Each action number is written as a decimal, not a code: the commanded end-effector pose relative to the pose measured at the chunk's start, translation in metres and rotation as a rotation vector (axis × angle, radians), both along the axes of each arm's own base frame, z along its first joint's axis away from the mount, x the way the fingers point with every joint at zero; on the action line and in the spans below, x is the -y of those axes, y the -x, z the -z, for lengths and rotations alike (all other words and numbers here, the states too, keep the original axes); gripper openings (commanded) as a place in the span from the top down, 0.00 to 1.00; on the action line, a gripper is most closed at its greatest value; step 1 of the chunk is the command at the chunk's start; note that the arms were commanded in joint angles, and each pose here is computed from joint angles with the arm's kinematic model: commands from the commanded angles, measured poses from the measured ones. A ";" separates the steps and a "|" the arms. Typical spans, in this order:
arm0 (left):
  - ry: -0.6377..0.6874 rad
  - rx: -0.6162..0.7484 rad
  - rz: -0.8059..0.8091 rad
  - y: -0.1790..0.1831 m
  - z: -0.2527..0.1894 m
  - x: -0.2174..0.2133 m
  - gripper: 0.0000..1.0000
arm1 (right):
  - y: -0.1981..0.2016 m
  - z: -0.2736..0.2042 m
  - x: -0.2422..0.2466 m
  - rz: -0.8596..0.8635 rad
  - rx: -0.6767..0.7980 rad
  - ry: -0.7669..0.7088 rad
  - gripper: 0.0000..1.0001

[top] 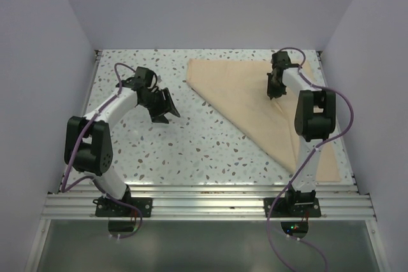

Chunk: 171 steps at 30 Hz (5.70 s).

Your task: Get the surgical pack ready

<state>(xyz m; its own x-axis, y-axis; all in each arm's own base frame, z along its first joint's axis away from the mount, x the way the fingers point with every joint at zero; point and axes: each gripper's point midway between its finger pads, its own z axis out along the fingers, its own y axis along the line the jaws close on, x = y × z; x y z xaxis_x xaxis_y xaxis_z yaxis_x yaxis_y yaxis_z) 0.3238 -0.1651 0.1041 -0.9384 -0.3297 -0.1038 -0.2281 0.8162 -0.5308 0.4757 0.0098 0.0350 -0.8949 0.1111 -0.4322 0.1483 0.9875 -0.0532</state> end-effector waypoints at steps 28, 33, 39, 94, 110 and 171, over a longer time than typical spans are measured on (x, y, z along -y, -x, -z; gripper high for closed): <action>-0.016 -0.044 0.004 0.002 0.006 -0.003 0.40 | -0.035 0.013 0.000 -0.002 0.061 -0.040 1.00; -0.011 -0.039 -0.007 0.003 0.005 -0.003 0.40 | -0.043 0.004 -0.002 -0.011 0.091 -0.051 1.00; -0.001 -0.037 -0.011 0.005 0.008 -0.002 0.40 | -0.036 -0.005 0.003 -0.001 0.096 -0.025 0.91; 0.503 0.427 0.059 -0.168 -0.063 0.091 1.00 | -0.010 -0.038 -0.063 0.126 0.058 -0.505 1.00; 0.383 0.339 0.133 -0.193 0.020 0.128 1.00 | 0.160 -0.072 -0.038 0.094 -0.300 -0.346 1.00; 0.133 0.088 0.150 -0.144 0.121 0.108 0.99 | 0.211 0.036 -0.038 0.093 -0.515 -0.346 1.00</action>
